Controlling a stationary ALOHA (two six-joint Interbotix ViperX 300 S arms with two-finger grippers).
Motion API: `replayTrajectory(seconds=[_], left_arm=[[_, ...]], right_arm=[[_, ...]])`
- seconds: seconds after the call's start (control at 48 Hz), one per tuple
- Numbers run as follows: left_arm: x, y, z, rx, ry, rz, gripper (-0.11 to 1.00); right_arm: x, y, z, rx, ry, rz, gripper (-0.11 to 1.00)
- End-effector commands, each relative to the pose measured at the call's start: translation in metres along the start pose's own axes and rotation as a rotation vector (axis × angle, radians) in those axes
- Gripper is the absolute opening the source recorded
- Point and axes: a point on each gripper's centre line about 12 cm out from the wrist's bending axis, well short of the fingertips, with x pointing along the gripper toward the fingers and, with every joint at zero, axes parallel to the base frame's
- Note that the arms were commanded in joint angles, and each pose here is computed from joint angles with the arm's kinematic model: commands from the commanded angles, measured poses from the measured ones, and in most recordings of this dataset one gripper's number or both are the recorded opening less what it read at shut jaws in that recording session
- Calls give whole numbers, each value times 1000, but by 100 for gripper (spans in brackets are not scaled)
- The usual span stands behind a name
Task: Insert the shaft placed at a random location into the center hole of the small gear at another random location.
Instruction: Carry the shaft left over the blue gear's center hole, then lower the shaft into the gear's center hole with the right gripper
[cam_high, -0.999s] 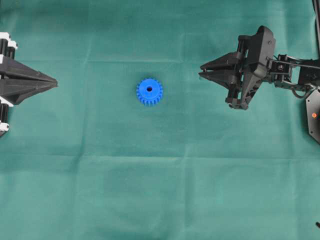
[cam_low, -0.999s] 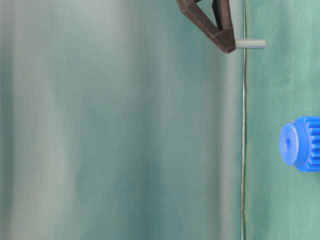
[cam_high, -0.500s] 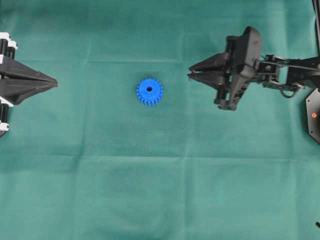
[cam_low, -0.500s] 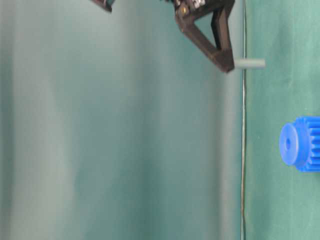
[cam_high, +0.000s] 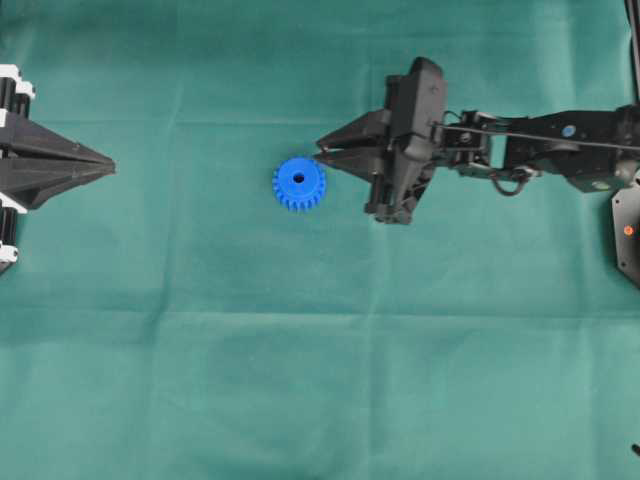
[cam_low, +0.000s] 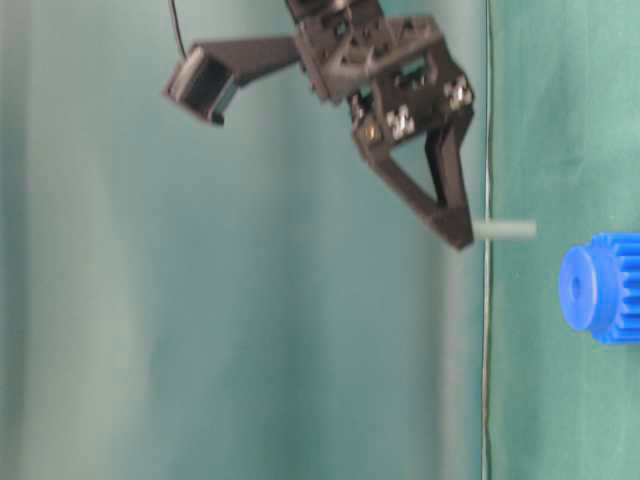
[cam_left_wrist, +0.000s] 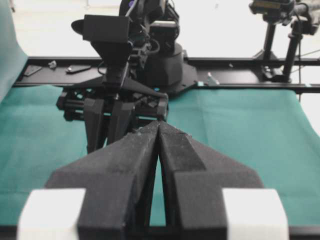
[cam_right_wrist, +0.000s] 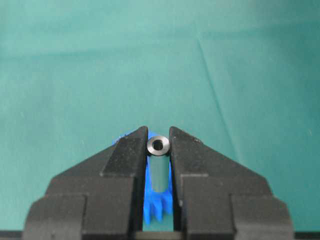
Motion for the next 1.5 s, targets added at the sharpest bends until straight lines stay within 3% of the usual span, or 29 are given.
replayTrajectory(seconds=[0.0,0.583,1.124,1.478], left_arm=[[2,0,7,2,-20,1,0],[1,0,8,2,-21,1,0],[1,0,8,2,-21,1,0],[1,0,8,2,-21,1,0]], right_arm=[[8,4,19,-23,-45,11,13],[24,10,22,-30,-42,23,13],[38,10,-2,-21,-2,19,13],[39,9,-5,-22,3,19,13]])
